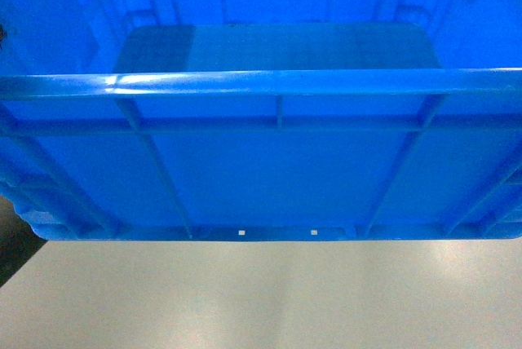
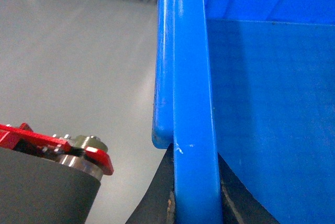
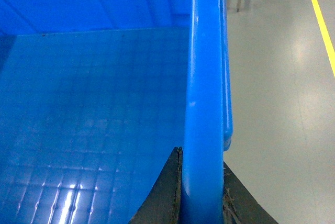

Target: Place box next to blue box on left shelf

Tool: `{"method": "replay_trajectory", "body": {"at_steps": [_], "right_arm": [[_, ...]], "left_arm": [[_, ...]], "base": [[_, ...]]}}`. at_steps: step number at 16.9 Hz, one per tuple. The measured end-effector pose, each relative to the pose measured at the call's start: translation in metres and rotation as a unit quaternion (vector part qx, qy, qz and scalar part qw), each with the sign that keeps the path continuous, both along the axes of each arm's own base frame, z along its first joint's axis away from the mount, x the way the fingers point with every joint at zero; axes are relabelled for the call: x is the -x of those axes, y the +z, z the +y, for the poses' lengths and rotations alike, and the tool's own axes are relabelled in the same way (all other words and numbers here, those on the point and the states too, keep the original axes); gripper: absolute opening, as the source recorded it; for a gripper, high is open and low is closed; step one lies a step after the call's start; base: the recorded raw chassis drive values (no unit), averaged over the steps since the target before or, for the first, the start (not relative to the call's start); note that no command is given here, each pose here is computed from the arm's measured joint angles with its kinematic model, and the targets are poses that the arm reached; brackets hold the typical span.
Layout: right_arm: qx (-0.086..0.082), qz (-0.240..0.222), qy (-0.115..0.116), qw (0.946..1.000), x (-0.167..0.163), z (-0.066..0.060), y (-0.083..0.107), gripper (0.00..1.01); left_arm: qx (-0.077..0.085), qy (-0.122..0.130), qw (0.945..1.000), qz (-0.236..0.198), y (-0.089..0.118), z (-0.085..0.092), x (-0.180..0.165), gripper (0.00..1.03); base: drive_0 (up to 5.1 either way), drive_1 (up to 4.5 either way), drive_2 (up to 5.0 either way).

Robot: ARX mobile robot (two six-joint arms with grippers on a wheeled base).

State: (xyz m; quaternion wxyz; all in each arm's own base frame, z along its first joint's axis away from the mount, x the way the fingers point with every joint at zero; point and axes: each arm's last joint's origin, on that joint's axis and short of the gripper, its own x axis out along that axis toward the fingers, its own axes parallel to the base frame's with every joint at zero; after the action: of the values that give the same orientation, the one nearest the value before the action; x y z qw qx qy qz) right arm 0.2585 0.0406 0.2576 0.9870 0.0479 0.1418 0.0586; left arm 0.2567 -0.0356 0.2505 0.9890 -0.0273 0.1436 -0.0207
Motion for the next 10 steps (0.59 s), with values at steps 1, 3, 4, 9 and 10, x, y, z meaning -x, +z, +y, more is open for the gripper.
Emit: {"method": "replay_trajectory", "body": {"at_steps": [1, 3, 4, 9, 10], "right_arm": [[0.0, 0.0, 0.0, 1.0, 0.0, 0.0, 0.0, 0.09], [0.0, 0.001, 0.0, 1.0, 0.0, 0.0, -0.0001, 0.09], [0.0, 0.0, 0.0, 1.0, 0.0001, 0.0, 0.0001, 0.09], [0.0, 0.0, 0.0, 1.0, 0.0002, 0.0, 0.0002, 0.09], [0.0, 0.0, 0.0, 1.0, 0.0002, 0.0, 0.0001, 0.09]], "left_arm": [[0.0, 0.0, 1.0, 0.0, 0.0, 0.0, 0.0, 0.07], [0.0, 0.0, 1.0, 0.0, 0.0, 0.0, 0.0, 0.07], [0.0, 0.0, 1.0, 0.0, 0.0, 0.0, 0.0, 0.07], [0.0, 0.0, 1.0, 0.0, 0.0, 0.0, 0.0, 0.07], [0.0, 0.0, 1.0, 0.0, 0.0, 0.0, 0.0, 0.07]], "base": [[-1.6, -1.6, -1.6], [-1.6, -1.57, -1.6], [-1.5, -1.54, -1.5], [-1.4, -1.42, -1.4], [-1.4, -1.39, -1.4]]}}
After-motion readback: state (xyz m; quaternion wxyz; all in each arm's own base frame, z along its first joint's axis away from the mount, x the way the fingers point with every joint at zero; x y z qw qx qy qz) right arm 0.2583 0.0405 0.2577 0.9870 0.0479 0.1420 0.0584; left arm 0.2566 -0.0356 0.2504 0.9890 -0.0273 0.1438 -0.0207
